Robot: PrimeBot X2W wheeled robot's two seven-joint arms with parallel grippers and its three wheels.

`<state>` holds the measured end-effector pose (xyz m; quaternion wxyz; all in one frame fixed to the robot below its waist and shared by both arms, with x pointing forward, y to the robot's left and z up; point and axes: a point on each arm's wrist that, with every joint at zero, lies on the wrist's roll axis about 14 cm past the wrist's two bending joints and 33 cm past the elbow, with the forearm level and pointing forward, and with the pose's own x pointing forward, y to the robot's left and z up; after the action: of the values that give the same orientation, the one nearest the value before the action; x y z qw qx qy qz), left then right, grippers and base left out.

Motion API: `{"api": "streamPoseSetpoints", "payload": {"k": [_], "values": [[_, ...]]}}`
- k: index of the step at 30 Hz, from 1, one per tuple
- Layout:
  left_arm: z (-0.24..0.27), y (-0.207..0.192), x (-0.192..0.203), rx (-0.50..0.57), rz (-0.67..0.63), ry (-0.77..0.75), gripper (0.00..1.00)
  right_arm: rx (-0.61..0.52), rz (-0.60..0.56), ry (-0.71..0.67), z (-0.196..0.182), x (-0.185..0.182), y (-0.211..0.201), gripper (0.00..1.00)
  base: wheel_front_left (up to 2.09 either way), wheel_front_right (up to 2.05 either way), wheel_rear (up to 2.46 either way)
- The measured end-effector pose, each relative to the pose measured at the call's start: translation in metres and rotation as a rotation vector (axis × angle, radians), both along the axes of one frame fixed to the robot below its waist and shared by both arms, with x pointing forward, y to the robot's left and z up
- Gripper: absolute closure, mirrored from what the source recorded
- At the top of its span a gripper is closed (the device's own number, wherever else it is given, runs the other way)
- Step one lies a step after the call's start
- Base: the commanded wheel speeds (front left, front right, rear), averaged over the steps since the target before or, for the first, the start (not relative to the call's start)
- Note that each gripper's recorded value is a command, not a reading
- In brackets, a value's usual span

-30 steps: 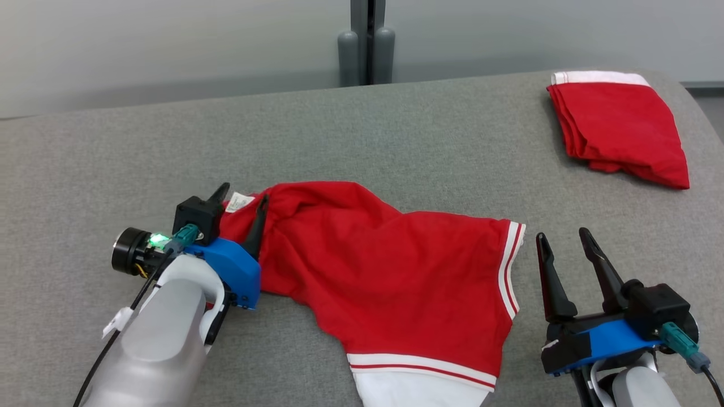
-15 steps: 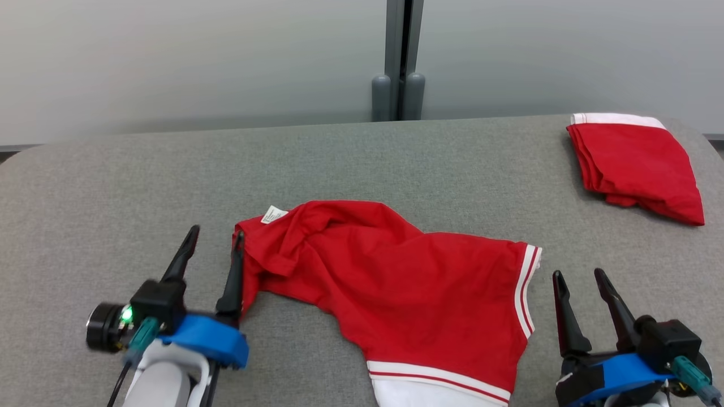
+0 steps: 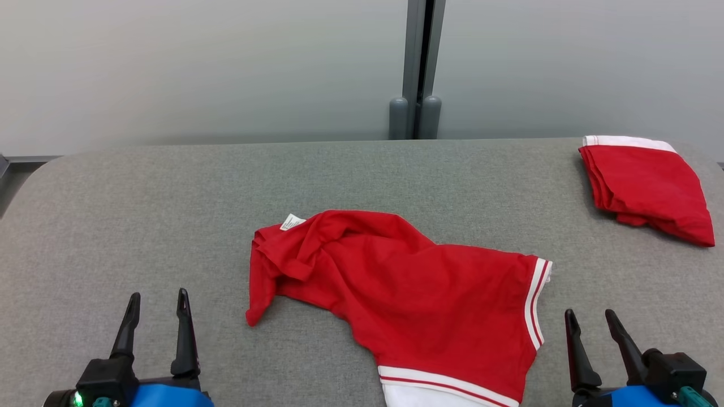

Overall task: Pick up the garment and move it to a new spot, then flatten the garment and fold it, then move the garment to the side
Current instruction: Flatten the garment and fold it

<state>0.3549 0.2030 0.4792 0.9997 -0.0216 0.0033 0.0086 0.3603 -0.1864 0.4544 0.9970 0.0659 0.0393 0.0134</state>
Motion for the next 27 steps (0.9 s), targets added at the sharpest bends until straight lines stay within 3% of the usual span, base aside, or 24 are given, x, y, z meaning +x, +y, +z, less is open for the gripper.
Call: {"api": "streamPoseSetpoints", "payload": {"k": [8,17,27], "values": [[0.0,0.003,-0.004,0.006,0.011,-0.003,0.0,-0.011,0.032,0.035,-0.01,0.001,0.01,0.0,0.0,0.0,0.0],[-0.001,0.003,-0.002,0.003,0.015,0.0,0.0,-0.111,0.136,-0.004,0.026,0.06,0.026,0.0,0.0,0.0,0.0],[-0.007,0.011,0.0,-0.001,0.037,0.02,0.0,-0.166,0.183,0.254,-0.03,0.081,0.031,0.0,0.0,0.0,0.0]]}}
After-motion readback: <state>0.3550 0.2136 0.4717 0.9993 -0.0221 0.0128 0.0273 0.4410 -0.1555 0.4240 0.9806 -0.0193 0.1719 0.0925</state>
